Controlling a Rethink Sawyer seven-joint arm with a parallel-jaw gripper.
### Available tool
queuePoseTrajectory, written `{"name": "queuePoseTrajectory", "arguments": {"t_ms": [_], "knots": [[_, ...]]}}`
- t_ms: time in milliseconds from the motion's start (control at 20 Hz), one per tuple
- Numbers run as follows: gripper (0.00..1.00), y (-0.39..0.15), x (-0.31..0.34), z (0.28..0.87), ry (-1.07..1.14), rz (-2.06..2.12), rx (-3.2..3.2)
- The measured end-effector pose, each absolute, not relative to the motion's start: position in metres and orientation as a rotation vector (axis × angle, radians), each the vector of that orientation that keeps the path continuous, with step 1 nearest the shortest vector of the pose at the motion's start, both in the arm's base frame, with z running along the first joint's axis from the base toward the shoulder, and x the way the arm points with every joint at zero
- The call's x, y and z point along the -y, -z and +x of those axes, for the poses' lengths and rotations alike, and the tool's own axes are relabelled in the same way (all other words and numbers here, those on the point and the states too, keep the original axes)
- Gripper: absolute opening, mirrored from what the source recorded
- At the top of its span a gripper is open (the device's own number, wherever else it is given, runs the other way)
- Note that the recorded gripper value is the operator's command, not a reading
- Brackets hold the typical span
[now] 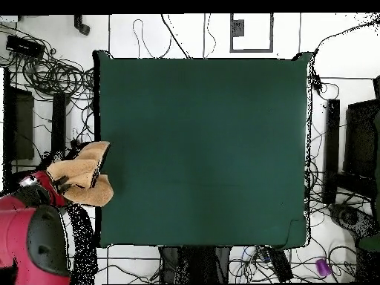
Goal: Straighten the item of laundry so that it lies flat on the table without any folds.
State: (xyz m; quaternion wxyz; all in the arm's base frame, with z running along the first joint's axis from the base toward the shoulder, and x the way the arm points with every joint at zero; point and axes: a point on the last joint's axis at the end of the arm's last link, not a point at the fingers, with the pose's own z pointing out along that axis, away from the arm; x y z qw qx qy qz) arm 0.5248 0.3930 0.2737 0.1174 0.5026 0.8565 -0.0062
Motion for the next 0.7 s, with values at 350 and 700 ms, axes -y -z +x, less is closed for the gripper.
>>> {"name": "queuePoseTrajectory", "arguments": {"t_ms": [350,700], "knots": [[0.0,-0.243,-0.415,0.533,0.036,1.551,-2.47],[0.0,-0.218,-0.427,0.537,0.051,1.61,-2.454]]}}
